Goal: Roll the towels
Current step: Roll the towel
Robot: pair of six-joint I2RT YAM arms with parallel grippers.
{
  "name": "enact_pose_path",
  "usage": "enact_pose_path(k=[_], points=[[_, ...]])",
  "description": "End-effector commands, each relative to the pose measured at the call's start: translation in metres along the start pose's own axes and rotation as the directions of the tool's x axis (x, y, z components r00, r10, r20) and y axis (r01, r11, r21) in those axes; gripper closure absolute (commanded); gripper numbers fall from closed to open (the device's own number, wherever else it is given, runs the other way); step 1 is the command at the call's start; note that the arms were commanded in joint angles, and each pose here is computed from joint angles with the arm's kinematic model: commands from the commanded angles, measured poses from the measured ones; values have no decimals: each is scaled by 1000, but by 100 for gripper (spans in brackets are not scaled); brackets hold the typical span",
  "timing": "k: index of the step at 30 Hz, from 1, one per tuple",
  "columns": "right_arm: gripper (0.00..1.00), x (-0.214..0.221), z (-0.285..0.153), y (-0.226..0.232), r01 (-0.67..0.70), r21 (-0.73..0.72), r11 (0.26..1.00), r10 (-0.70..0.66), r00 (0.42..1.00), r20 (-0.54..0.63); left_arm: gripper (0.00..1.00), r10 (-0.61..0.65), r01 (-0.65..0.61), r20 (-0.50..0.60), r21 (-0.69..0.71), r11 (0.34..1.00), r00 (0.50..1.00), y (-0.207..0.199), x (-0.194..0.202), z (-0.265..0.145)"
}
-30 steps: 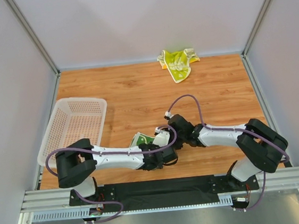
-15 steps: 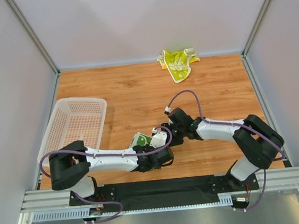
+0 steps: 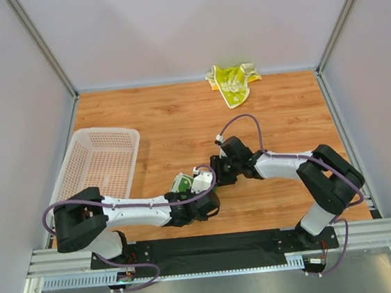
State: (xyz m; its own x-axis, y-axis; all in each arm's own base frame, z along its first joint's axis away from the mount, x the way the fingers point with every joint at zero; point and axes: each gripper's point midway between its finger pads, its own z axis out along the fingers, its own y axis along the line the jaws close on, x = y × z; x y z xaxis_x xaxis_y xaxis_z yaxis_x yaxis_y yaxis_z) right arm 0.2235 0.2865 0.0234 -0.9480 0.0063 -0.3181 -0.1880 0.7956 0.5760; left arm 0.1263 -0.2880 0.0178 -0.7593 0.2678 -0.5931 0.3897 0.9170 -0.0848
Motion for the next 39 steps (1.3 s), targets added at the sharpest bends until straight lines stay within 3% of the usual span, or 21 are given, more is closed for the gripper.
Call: enact_pose_path(k=[1, 9, 16, 23, 32, 36, 39], points=[[55, 0, 7, -60, -19, 217, 976, 13, 1000, 27, 84, 41, -27, -235, 63, 998, 971, 5, 64, -4], [59, -12, -18, -98, -136, 285, 949, 115, 989, 90, 99, 26, 14, -194, 201, 979, 981, -23, 45, -18], [60, -30, -50, -100, -172, 268, 948, 130, 977, 168, 100, -62, 134, -213, 345, 929, 975, -51, 27, -34], [59, -38, -76, -82, -148, 199, 969, 104, 971, 214, 100, -204, 290, -236, 430, 855, 950, -50, 8, -45], [50, -16, -91, -16, -41, -191, 981, 77, 980, 184, 100, -390, 539, -386, 442, 717, 836, -36, 6, -46], [46, 5, -92, -13, -50, -257, 965, 93, 983, 158, 100, -437, 634, -472, 441, 636, 766, -34, 9, -45], [43, 7, -93, -7, -42, -307, 951, 96, 982, 163, 100, -456, 667, -501, 416, 618, 735, -31, 11, -41]])
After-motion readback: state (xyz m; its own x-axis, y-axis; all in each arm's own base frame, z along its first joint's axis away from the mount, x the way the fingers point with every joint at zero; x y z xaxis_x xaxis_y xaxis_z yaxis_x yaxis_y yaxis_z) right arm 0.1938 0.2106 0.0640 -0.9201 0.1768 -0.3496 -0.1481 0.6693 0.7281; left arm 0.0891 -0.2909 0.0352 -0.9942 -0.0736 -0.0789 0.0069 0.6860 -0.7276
